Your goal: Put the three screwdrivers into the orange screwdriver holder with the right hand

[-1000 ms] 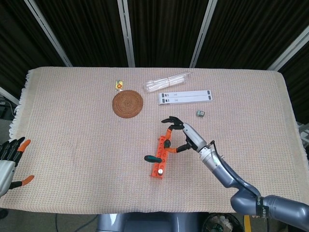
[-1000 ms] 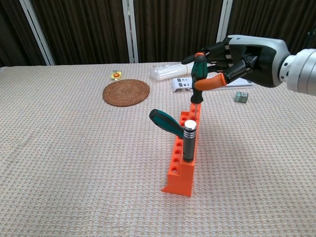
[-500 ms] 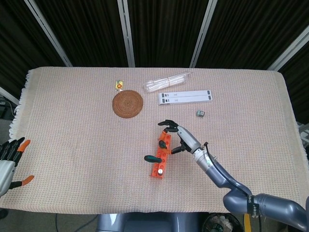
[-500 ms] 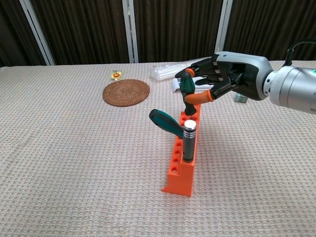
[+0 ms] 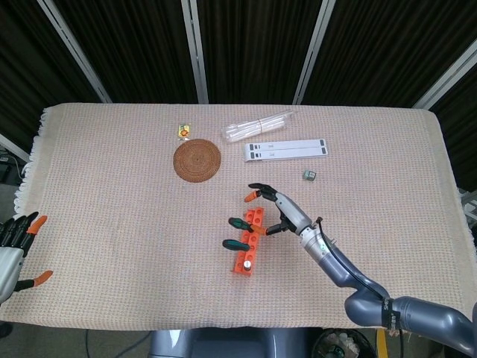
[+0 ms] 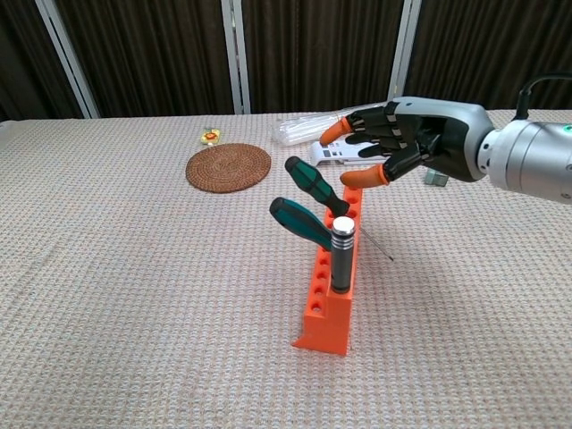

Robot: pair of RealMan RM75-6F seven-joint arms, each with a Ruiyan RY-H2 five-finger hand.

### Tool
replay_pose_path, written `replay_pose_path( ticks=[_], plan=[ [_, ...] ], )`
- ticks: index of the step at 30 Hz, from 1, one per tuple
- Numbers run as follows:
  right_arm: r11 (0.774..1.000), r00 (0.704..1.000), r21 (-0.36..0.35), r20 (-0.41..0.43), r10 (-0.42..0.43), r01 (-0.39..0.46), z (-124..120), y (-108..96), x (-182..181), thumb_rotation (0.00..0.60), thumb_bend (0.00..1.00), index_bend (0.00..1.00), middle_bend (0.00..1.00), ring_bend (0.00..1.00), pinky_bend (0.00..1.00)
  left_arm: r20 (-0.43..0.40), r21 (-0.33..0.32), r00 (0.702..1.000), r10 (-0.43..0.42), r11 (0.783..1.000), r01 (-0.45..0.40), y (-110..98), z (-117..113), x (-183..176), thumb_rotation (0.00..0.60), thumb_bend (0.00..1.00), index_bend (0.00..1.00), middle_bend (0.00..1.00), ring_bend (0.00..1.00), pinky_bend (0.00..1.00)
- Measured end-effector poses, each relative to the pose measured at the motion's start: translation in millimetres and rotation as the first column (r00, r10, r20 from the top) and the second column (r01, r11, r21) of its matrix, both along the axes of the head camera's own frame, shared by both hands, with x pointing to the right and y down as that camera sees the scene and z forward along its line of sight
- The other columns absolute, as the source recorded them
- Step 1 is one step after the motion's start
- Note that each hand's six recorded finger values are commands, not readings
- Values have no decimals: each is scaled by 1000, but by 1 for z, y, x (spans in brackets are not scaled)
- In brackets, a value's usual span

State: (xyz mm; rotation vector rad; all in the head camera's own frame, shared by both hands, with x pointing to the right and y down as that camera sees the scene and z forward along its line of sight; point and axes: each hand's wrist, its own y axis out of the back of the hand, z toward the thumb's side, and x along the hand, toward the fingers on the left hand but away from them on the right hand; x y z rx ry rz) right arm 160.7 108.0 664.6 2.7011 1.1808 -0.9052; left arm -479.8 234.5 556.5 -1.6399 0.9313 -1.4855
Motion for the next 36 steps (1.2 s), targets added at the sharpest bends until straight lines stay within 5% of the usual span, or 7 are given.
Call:
replay_pose_path(
  ticks=[10, 15, 19, 25, 29, 36],
  plan=[
    [992, 1000, 127, -26, 12, -8, -31, -14, 28, 600, 229, 187, 47, 0, 0, -11, 21, 1000, 5, 1000, -4, -3, -4, 3, 600, 84, 0, 0, 0, 0],
    [971, 989, 239, -150, 17, 20, -40, -18, 55, 600, 231, 217, 79, 0, 0, -7, 32, 1000, 10, 999, -10, -4, -3, 5, 600, 84, 0, 0, 0, 0],
    [937, 952, 342, -304, 40, 69, -47, -17, 86, 600, 234, 228, 83, 0, 0, -6, 43, 1000, 8, 999, -7, -5, -3, 5, 600, 86, 0, 0, 0, 0],
    [873, 824, 459, -551, 133, 166, -59, 1, 148, 600, 234, 213, 66, 0, 0, -20, 74, 1000, 15, 997, -14, -8, -4, 9, 600, 90, 0, 0, 0, 0],
    [843, 708, 482, -681, 188, 239, -68, 24, 188, 600, 236, 138, 5, 0, 0, -30, 90, 999, 24, 996, -21, -9, -3, 14, 600, 91, 0, 0, 0, 0],
    [861, 537, 401, -822, 188, 312, -69, 67, 234, 600, 235, 50, 0, 0, 0, -38, 94, 999, 20, 995, -16, -7, -1, 19, 600, 92, 0, 0, 0, 0]
  ],
)
